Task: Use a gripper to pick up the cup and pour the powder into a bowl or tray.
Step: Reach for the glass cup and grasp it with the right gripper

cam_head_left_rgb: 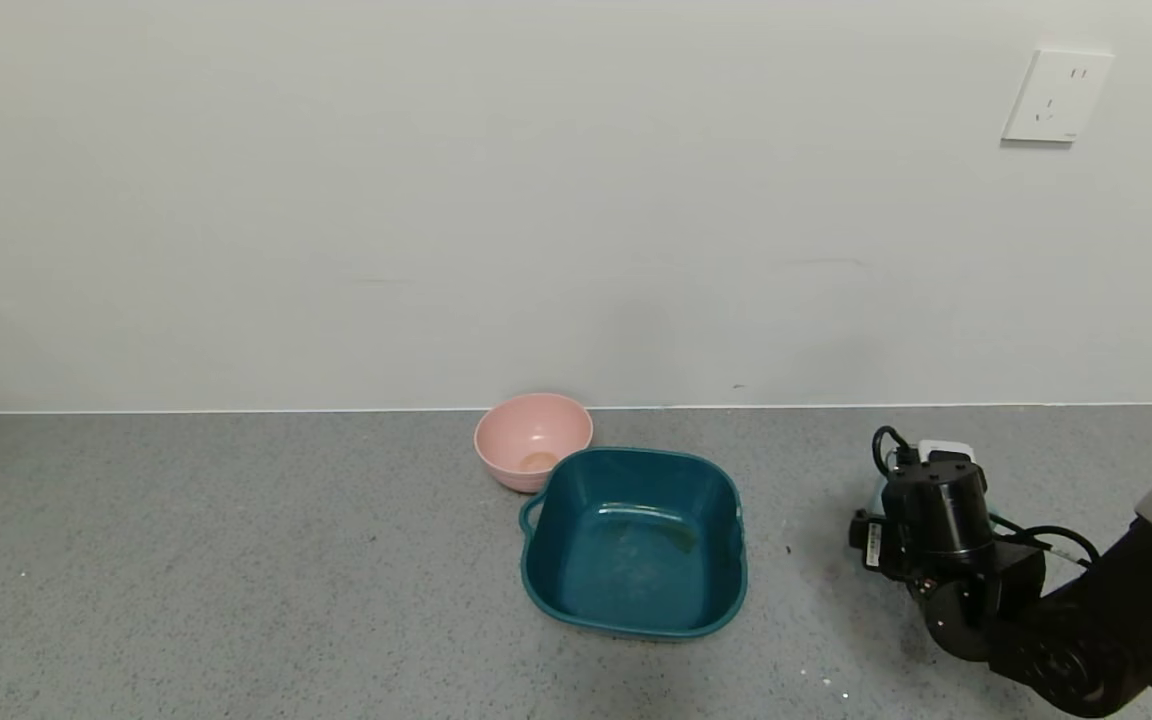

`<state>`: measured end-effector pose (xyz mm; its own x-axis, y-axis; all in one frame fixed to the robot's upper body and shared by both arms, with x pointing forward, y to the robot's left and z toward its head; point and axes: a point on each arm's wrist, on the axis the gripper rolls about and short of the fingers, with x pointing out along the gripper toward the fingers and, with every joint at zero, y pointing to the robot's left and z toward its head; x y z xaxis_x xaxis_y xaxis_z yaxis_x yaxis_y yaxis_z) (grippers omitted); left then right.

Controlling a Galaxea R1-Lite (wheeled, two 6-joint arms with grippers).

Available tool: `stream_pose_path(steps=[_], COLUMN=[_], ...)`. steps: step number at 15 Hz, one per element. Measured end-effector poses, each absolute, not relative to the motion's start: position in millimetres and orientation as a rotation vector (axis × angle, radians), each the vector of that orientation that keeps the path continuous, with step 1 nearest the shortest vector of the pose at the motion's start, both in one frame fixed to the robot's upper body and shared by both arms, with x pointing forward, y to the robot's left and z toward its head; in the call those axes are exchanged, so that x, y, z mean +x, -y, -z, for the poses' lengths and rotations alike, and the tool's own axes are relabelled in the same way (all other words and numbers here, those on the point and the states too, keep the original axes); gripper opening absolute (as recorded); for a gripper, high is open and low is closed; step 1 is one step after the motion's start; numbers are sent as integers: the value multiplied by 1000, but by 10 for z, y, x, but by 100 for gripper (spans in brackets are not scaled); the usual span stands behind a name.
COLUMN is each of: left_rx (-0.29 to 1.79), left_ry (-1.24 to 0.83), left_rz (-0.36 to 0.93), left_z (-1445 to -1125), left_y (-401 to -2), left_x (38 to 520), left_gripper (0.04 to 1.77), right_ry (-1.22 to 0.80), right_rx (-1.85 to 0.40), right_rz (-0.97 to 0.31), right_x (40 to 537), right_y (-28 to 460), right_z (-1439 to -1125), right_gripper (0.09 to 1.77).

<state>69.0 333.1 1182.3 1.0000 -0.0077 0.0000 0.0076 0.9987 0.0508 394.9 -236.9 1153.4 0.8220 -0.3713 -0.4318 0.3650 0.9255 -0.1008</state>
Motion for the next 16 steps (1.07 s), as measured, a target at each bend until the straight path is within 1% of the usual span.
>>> stream_pose_path(steps=[7, 16], left_rx=[50, 50], left_ry=[0, 0], left_rz=[8, 8], left_z=[-11823, -11823], left_y=[-3331, -3331], left_x=[690, 690], left_gripper=[172, 172], right_ry=[-422, -272], right_rx=[0, -34], right_rz=[419, 400], right_x=[4045, 4174], right_y=[2458, 2497], right_z=[-11495, -11315], right_gripper=[171, 171])
